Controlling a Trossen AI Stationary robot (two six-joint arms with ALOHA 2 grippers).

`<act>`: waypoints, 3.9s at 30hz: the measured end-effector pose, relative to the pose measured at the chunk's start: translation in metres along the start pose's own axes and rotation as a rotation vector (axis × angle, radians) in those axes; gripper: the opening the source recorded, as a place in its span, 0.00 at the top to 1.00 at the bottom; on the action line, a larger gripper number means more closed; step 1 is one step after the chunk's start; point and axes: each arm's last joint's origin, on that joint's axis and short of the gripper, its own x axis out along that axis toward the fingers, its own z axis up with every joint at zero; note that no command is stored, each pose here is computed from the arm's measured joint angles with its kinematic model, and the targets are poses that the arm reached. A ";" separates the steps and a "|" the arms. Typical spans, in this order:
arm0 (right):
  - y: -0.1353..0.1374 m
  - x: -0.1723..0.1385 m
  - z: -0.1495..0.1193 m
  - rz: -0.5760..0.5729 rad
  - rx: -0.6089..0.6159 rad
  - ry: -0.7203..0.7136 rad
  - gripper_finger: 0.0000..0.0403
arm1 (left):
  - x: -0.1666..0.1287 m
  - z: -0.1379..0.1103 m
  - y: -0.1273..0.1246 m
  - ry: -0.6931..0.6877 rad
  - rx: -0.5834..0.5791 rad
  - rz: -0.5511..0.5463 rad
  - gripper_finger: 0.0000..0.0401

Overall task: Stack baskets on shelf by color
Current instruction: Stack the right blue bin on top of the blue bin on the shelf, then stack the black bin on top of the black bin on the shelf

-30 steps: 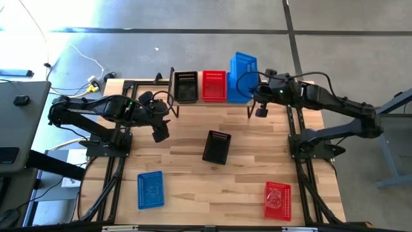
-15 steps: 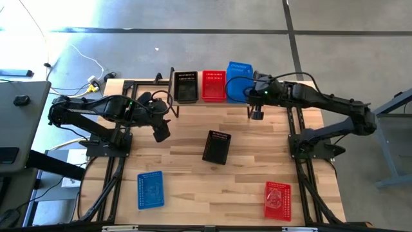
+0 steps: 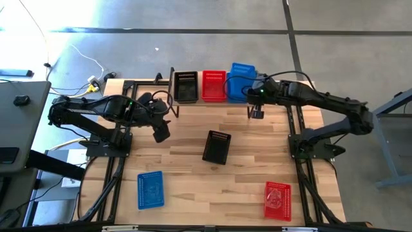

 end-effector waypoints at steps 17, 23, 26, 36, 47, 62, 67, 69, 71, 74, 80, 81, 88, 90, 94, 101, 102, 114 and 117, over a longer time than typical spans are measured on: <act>0.003 0.008 0.000 0.027 -0.021 0.037 1.00 | 0.000 0.000 -0.001 0.010 0.000 -0.019 0.49; 0.003 0.008 0.000 0.026 -0.021 0.039 0.95 | 0.000 0.000 -0.001 0.014 -0.001 -0.028 0.49; 0.003 0.008 0.000 0.025 -0.007 0.040 0.87 | 0.000 0.000 -0.001 0.014 -0.001 -0.028 0.49; 0.001 0.003 0.008 0.012 0.085 -0.011 0.74 | 0.000 0.000 -0.001 0.014 -0.047 -0.029 0.49; -0.017 -0.029 0.029 -0.017 0.354 -0.139 0.74 | 0.013 0.017 -0.019 -0.057 -0.082 -0.149 0.49; -0.010 -0.049 0.043 -0.044 0.596 -0.207 0.74 | 0.060 0.036 -0.075 -0.118 0.324 -0.277 0.49; -0.008 -0.050 0.044 -0.062 0.656 -0.209 0.74 | 0.072 0.037 -0.091 -0.136 0.443 -0.344 0.49; -0.008 -0.050 0.044 -0.069 0.682 -0.210 0.74 | 0.078 0.038 -0.096 -0.142 0.468 -0.364 0.49; -0.008 -0.050 0.045 -0.063 0.703 -0.212 0.74 | 0.083 0.038 -0.100 -0.127 0.483 -0.385 0.49; -0.007 -0.050 0.044 -0.049 0.730 -0.211 0.74 | 0.091 0.038 -0.106 -0.117 0.482 -0.412 0.49; -0.006 -0.050 0.044 -0.002 0.708 -0.206 0.74 | 0.111 0.036 -0.127 -0.120 0.499 -0.429 0.49; -0.005 -0.050 0.044 0.010 0.705 -0.203 0.74 | 0.114 0.035 -0.130 -0.116 0.500 -0.430 0.49; -0.004 -0.049 0.043 0.031 0.694 -0.185 0.74 | 0.139 0.026 -0.157 -0.105 0.563 -0.443 0.49; -0.004 -0.049 0.042 0.031 0.694 -0.183 0.74 | 0.147 0.020 -0.161 -0.069 0.580 -0.440 0.49; -0.003 -0.049 0.041 0.032 0.690 -0.170 0.74 | 0.160 0.013 -0.170 -0.035 0.598 -0.454 0.49; -0.003 -0.049 0.041 0.032 0.688 -0.167 0.74 | 0.181 0.002 -0.181 0.023 0.624 -0.444 0.49; -0.003 -0.049 0.041 0.033 0.688 -0.165 0.74 | 0.184 0.000 -0.182 0.033 0.627 -0.442 0.49; -0.002 -0.049 0.040 0.070 0.709 -0.157 0.74 | 0.204 -0.008 -0.187 0.081 0.636 -0.399 0.56; -0.002 -0.049 0.040 0.071 0.711 -0.157 0.74 | 0.208 -0.010 -0.185 0.103 0.642 -0.392 0.66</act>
